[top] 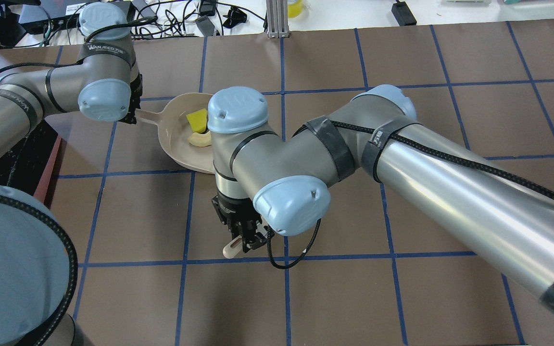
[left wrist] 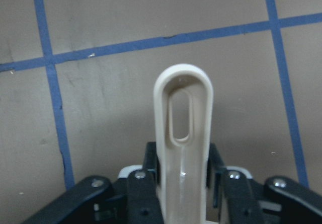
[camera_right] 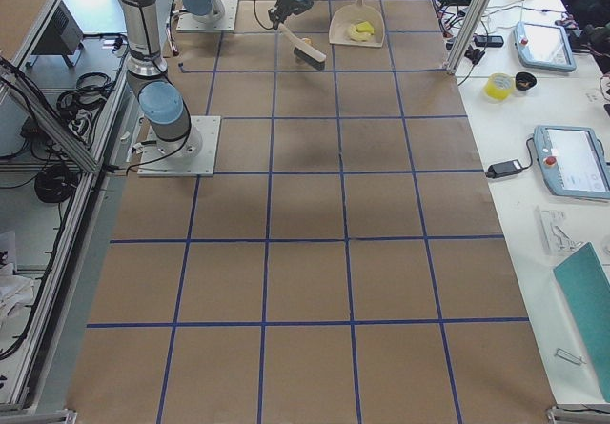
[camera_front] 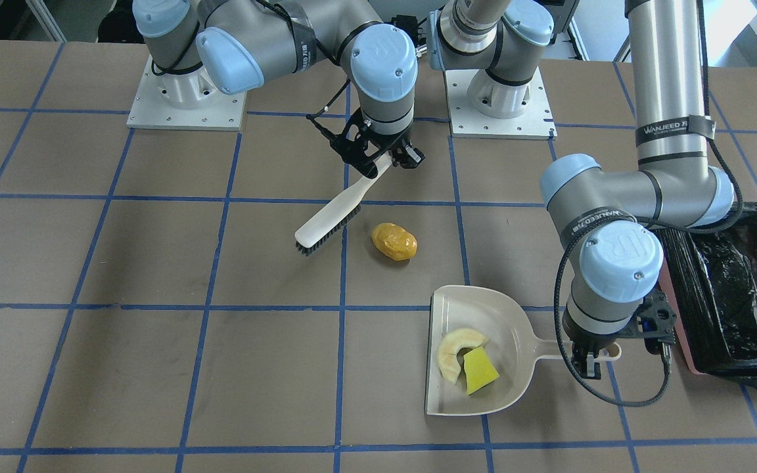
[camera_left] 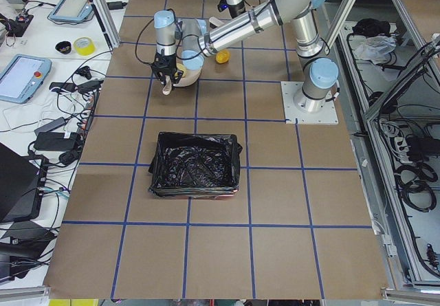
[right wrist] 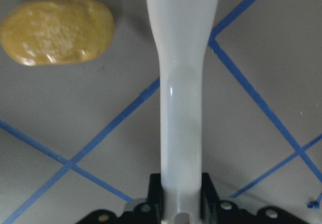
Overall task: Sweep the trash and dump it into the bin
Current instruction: 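Move the brush with the right gripper behind the yellow potato piece, then sweep the yellow potato piece into the dustpan with the right gripper's brush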
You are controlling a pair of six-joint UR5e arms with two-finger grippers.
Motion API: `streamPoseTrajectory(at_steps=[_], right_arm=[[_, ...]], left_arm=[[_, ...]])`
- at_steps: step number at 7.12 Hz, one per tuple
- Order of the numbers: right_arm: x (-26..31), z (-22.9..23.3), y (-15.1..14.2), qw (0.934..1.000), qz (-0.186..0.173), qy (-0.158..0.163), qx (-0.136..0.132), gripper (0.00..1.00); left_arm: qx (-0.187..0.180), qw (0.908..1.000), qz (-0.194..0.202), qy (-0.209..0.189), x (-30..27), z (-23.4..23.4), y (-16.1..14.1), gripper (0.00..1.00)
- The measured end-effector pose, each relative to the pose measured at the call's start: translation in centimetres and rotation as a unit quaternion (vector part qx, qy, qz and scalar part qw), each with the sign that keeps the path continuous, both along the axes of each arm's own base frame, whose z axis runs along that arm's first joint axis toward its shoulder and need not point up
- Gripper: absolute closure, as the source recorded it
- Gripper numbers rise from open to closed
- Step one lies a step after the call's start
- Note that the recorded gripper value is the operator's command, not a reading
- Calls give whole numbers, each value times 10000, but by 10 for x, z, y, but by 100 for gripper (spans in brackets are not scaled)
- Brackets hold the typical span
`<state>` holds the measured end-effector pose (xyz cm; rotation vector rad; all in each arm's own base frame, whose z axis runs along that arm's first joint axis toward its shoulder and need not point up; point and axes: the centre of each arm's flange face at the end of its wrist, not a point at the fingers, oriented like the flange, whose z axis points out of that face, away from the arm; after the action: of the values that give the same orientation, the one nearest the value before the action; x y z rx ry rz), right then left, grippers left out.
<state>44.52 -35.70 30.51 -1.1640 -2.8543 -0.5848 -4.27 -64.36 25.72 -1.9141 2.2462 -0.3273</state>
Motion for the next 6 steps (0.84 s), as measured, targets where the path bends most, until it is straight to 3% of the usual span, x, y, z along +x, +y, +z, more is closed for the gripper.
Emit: streamPoseTrajectory(at_steps=[1, 3, 4, 6], right_arm=[[12, -1, 15, 9995, -184, -112, 246, 100], [24, -16, 40, 9961, -594, 3, 654, 100], [29, -28, 50, 9948, -693, 80, 746, 100], [40, -40, 65, 9969, -412, -37, 663, 100]], left_arm=[[80, 10000, -5, -4, 0, 5, 24, 100], [291, 9995, 24, -111, -2, 8, 79, 100], [376, 9992, 33, -153, -4, 7, 108, 100], [430, 9989, 116, -168, -10, 6, 156, 100]])
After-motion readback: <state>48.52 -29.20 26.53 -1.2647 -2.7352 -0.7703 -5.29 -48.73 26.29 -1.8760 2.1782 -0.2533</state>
